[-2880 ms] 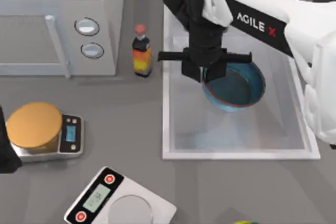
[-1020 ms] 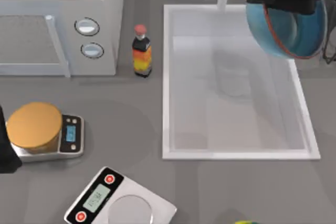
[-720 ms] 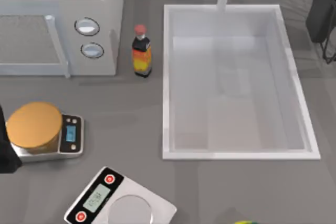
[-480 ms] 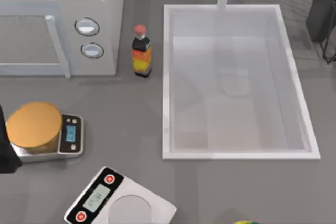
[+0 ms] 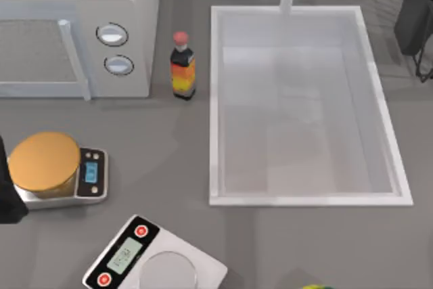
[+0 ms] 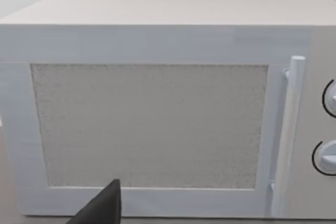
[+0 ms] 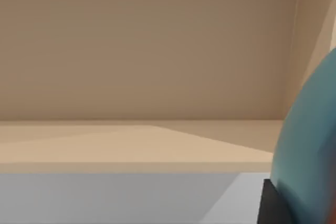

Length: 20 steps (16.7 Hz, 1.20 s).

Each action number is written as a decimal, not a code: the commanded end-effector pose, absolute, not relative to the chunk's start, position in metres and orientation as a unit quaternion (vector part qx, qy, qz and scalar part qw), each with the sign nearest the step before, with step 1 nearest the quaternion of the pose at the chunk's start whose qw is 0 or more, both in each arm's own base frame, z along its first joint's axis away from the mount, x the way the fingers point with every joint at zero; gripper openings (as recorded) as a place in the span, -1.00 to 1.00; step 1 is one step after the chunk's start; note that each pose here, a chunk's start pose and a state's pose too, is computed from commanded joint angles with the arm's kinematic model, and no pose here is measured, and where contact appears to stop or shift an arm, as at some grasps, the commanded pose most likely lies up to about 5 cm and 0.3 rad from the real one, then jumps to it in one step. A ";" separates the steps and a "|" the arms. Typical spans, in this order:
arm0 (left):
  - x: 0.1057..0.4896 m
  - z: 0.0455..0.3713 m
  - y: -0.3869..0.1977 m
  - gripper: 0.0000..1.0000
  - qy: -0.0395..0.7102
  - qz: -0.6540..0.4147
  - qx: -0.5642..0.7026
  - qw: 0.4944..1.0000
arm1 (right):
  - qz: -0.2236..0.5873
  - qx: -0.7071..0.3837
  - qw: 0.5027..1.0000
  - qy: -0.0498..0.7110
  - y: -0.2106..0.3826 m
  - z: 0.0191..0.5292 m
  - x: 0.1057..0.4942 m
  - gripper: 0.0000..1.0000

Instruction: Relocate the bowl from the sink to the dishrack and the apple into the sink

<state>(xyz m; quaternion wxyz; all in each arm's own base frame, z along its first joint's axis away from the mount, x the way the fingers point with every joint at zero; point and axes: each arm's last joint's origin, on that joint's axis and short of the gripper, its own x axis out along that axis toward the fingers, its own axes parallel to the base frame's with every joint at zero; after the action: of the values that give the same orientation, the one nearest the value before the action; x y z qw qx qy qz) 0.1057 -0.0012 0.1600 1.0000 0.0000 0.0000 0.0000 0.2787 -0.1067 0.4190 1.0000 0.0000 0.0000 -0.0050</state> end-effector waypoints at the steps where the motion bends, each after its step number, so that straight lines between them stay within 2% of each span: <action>1: 0.106 0.160 -0.001 1.00 0.000 0.000 0.000 1.000 | -0.005 0.000 1.000 0.000 -0.107 0.419 0.279 -1.00; 5: 0.106 0.160 -0.001 1.00 0.000 0.000 0.000 1.000 | -0.005 0.006 1.000 0.013 -0.110 0.404 0.292 -1.00; 8: 0.106 0.160 -0.001 1.00 0.000 0.000 0.000 1.000 | -0.005 0.011 1.000 0.027 -0.116 0.366 0.322 -1.00; 12: 0.106 0.160 -0.001 1.00 0.000 0.000 0.000 1.000 | -0.005 -0.003 1.000 -0.010 -0.120 0.321 0.354 -1.00; 15: 0.106 0.160 -0.001 1.00 0.000 0.000 0.000 1.000 | -0.004 -0.010 0.999 -0.030 -0.118 0.281 0.370 -1.00; 20: 0.106 0.160 -0.001 1.00 0.000 0.000 0.000 1.000 | -0.005 0.000 1.000 -0.001 -0.108 0.220 0.379 -1.00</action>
<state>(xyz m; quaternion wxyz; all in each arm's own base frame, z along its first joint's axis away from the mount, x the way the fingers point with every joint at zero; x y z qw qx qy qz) 0.1057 -0.0012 0.1600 1.0000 0.0000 0.0000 0.0000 0.3786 -0.1078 0.2197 1.0000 -0.0002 -0.0006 -0.0050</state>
